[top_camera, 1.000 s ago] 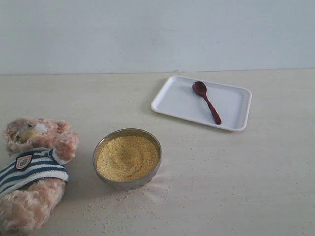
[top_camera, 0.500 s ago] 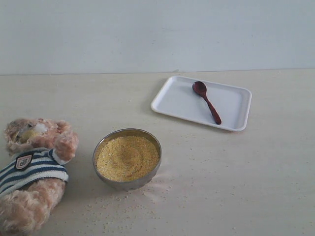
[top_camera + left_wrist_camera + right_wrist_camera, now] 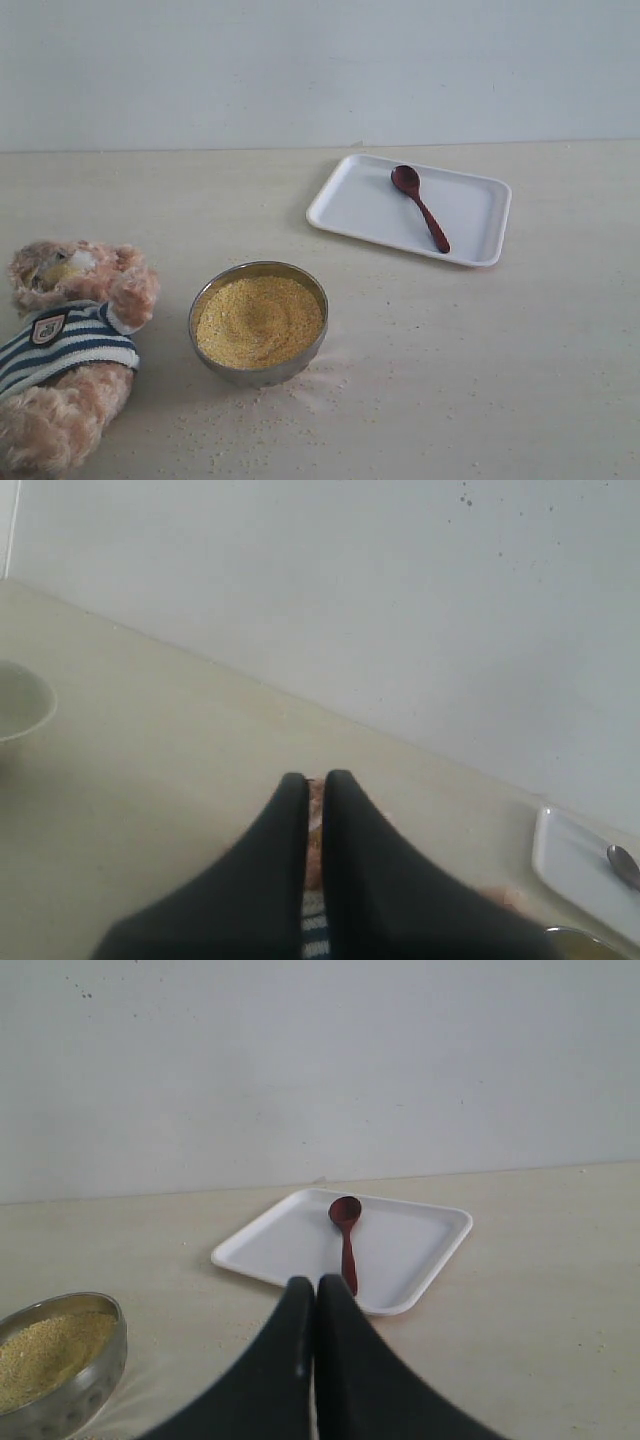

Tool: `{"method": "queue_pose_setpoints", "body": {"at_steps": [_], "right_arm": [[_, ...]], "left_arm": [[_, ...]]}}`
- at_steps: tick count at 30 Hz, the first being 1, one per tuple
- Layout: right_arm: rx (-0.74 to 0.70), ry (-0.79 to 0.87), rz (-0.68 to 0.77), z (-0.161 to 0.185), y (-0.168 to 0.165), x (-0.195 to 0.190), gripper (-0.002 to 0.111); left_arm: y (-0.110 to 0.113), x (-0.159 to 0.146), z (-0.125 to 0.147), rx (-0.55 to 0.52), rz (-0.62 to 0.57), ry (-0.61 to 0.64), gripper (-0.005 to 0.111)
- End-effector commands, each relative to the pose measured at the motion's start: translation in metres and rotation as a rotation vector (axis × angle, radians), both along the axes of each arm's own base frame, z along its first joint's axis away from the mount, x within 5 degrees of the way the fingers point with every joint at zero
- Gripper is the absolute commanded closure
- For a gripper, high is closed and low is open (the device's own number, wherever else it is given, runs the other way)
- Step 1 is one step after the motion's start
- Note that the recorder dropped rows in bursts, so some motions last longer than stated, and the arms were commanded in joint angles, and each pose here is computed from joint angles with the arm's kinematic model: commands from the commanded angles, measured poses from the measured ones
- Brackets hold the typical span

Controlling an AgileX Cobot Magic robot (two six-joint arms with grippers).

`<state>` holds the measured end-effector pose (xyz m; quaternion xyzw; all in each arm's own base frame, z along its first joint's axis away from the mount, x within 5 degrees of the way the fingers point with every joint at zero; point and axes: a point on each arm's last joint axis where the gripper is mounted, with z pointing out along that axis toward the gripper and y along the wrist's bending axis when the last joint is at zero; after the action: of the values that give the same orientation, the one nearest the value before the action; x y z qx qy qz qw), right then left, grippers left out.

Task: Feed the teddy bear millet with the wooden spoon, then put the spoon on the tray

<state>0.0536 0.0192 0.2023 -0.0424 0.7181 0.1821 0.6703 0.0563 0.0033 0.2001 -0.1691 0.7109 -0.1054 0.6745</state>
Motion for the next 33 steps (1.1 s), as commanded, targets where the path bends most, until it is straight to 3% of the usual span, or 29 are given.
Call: {"method": "queue_pose_setpoints", "body": {"at_steps": [1, 11, 20, 33], "right_arm": [[-0.002, -0.01, -0.003, 0.0006, -0.0003, -0.0004, 0.108], [-0.002, -0.01, -0.003, 0.0006, -0.0003, -0.0004, 0.108], [-0.002, -0.01, -0.003, 0.0006, -0.0003, -0.0004, 0.108], [-0.002, -0.01, -0.003, 0.0006, -0.0003, -0.0004, 0.108]], "left_arm": [[0.0005, 0.0, 0.0021, -0.03, 0.006, -0.037, 0.102], [0.0005, 0.0, 0.0024, -0.018, 0.005, -0.04, 0.102], [0.0005, 0.0, 0.0024, 0.134, -0.002, -0.027, 0.102], [0.0003, 0.0, 0.0014, 0.138, -0.005, -0.016, 0.102]]}}
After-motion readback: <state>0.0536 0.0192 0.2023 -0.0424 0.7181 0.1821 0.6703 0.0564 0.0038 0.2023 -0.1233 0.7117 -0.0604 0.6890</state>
